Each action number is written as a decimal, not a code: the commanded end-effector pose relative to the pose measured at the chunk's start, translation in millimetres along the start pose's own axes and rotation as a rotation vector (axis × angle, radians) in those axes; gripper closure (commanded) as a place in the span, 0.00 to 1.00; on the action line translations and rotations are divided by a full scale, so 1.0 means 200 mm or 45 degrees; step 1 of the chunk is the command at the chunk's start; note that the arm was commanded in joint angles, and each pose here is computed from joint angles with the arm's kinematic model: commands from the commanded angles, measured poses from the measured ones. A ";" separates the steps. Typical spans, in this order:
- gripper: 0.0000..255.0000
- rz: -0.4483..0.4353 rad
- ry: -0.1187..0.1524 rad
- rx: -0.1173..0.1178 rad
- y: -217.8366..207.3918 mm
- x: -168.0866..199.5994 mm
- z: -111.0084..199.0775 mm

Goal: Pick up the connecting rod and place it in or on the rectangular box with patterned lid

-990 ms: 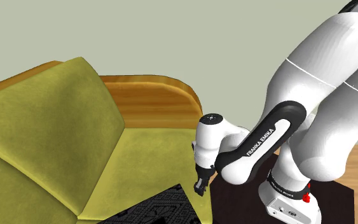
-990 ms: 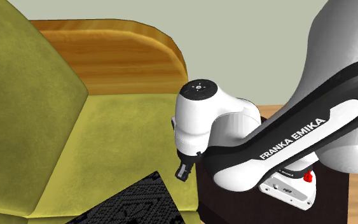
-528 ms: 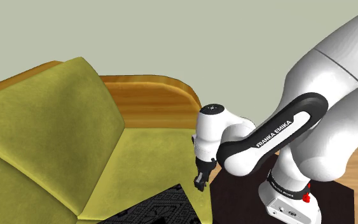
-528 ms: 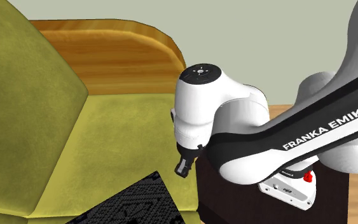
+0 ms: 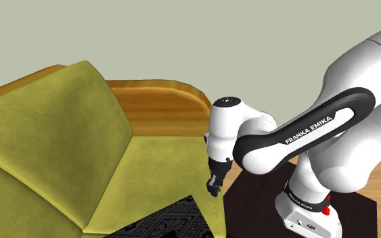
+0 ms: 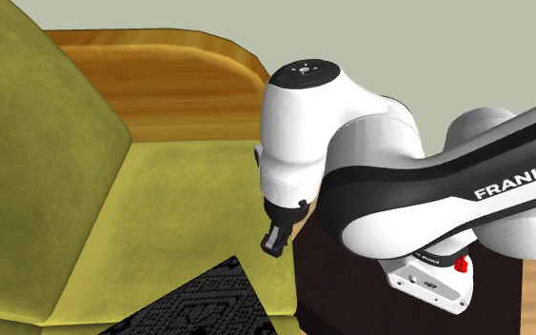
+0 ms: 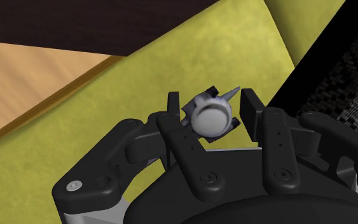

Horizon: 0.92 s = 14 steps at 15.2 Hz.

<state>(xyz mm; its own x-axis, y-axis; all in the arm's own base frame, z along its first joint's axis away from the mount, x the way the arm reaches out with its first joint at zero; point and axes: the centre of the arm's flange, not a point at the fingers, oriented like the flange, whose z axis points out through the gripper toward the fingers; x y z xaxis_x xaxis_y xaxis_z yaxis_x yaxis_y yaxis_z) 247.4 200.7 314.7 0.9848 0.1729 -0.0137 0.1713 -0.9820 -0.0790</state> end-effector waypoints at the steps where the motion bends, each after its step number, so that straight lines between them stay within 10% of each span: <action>1: 1.00 0.000 -0.001 0.000 0.00 0.00 -0.05; 14: 1.00 0.000 -0.001 0.000 -0.03 -0.01 -0.39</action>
<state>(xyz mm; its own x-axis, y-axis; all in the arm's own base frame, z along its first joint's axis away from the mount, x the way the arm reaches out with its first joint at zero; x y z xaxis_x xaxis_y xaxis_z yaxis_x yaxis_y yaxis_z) 247.7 199.4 388.7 0.9849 0.1727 -0.0139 0.1711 -0.9821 -0.0789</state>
